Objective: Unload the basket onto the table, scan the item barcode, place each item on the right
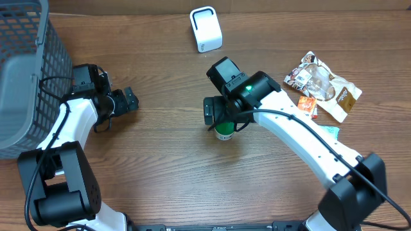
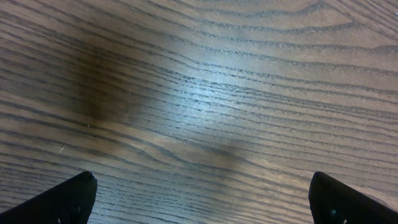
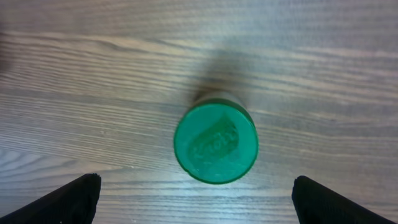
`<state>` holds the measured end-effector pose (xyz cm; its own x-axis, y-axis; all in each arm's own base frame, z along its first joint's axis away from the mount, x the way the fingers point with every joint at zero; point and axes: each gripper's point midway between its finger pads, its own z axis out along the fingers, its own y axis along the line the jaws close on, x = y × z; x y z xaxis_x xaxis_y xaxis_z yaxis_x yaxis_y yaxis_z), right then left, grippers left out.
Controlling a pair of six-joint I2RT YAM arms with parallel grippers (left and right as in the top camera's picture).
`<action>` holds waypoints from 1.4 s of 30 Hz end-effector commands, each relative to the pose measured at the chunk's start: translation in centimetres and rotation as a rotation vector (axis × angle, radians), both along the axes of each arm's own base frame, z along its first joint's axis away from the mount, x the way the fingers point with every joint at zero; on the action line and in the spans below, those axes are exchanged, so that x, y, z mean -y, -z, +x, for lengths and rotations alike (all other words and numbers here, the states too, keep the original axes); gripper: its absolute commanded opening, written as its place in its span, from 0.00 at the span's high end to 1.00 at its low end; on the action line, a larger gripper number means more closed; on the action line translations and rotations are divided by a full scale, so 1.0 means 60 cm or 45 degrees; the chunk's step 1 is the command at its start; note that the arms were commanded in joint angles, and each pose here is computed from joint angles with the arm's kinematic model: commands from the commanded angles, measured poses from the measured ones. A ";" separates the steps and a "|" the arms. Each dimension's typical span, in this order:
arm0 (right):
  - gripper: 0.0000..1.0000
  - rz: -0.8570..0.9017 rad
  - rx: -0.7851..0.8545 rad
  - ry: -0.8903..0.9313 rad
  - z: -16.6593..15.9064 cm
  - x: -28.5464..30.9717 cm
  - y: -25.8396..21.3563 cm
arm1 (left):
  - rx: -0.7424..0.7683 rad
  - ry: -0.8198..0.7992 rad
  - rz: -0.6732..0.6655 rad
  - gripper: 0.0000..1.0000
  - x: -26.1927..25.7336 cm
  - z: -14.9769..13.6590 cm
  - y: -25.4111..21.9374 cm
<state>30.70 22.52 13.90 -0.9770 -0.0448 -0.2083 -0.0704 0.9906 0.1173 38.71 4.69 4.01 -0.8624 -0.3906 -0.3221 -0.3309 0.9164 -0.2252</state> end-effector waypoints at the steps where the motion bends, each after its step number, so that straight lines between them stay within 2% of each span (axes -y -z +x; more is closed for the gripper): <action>1: 0.00 -0.047 -0.103 0.046 -0.001 0.007 0.042 | 0.013 0.010 0.027 0.01 -0.009 0.007 -0.004; 13: 0.00 -0.115 -0.275 0.100 -0.012 0.002 0.129 | 0.013 0.010 0.028 0.00 -0.009 0.007 -0.004; 26: 0.00 -0.108 -0.242 0.129 -0.010 0.007 0.180 | 0.013 0.010 0.028 0.00 -0.009 0.007 -0.004; 37: 0.00 -0.088 -0.180 0.125 0.010 0.001 0.182 | 0.013 0.010 0.028 0.00 -0.009 0.007 -0.004; 38: 0.04 -0.087 -0.183 0.127 0.009 0.001 0.182 | 0.013 0.010 0.028 0.00 -0.009 0.007 -0.004; 40: 0.20 -0.095 -0.197 0.145 0.006 0.005 0.183 | 0.013 0.010 0.027 0.00 -0.009 0.007 -0.004; 42: 0.20 -0.098 -0.202 0.152 0.004 0.006 0.183 | 0.013 0.010 0.027 0.00 -0.009 0.007 -0.004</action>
<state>30.86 22.67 3.34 -0.9974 0.0463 -0.0554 0.0430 0.9973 0.0597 38.71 4.69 4.01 -0.8625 -0.3902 -0.3222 -0.3306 0.9165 -0.2251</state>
